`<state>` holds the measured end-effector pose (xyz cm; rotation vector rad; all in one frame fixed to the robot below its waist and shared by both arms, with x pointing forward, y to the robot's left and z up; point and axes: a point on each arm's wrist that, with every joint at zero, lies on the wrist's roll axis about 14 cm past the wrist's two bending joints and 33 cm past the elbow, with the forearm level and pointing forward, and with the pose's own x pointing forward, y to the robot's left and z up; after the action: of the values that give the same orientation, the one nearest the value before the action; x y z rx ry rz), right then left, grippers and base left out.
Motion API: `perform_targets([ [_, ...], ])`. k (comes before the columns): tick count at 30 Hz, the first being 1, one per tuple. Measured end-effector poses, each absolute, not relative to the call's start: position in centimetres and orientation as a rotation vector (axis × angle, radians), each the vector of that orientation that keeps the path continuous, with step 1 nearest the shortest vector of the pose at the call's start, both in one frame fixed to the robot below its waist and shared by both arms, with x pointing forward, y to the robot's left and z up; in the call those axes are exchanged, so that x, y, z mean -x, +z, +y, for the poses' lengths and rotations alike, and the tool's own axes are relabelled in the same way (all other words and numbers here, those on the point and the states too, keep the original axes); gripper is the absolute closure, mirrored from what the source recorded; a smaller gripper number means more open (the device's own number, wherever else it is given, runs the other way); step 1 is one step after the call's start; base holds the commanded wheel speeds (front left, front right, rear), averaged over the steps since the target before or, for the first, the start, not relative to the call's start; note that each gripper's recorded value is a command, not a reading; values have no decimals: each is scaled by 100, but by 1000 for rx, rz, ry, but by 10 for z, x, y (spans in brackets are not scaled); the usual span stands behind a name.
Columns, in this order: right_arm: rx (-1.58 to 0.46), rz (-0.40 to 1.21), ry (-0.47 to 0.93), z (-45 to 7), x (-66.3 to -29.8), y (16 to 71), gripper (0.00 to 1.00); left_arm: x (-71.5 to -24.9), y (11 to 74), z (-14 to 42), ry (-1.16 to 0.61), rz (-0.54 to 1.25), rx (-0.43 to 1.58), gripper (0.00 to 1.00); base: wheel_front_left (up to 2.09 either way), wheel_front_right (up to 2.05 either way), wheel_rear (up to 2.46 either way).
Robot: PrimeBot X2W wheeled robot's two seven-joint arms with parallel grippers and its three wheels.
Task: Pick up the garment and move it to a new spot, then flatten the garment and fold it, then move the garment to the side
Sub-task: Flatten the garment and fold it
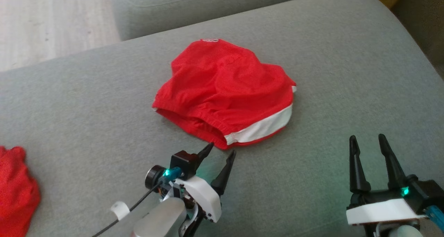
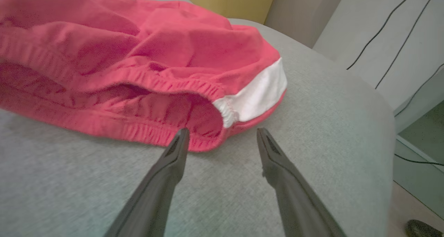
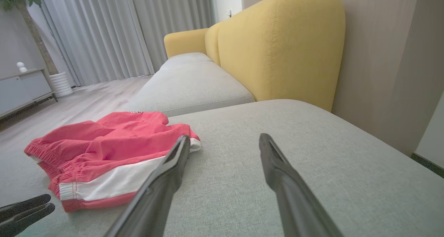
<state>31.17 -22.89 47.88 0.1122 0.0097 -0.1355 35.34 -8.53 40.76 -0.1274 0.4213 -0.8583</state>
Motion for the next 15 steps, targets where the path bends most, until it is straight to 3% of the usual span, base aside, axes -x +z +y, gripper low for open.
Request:
perform_targets([
  [15, -104, 20, -193, -244, -301, 477, 0, -355, 403, -110, -902, 474, 155, 0, 0, 0, 0],
])
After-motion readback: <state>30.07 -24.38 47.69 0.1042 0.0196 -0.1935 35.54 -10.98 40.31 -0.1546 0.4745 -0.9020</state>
